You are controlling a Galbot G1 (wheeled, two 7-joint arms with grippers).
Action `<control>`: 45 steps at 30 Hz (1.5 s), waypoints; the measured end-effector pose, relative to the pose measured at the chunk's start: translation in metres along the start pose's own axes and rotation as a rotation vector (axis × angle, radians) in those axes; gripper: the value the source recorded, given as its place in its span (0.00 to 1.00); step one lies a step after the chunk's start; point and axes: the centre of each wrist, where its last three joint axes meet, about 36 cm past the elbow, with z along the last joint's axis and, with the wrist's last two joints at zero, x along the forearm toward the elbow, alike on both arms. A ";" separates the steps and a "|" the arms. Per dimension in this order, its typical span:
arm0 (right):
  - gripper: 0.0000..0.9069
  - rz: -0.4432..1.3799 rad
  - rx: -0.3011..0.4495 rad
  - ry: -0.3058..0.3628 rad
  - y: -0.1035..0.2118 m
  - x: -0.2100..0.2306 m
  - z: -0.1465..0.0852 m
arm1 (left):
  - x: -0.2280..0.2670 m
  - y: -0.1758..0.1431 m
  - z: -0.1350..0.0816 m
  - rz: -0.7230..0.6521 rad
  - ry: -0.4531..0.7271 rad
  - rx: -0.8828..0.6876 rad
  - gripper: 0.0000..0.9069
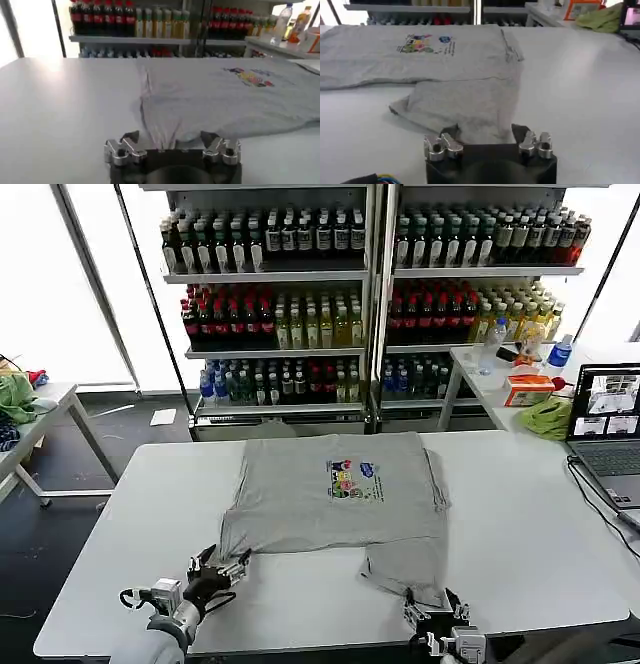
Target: Fold and organize the clothes.
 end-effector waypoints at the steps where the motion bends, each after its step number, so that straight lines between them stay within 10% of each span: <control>1: 0.00 0.000 0.000 -0.002 0.000 0.000 0.000 | 0.000 -0.001 0.000 0.002 0.001 0.000 0.01; 25: 0.00 -0.007 -0.002 -0.048 -0.003 -0.004 -0.004 | -0.002 -0.012 -0.003 0.024 0.000 0.009 0.00; 45: 0.00 -0.011 -0.007 -0.226 -0.009 -0.016 -0.044 | -0.002 -0.014 -0.026 0.028 -0.153 0.037 0.00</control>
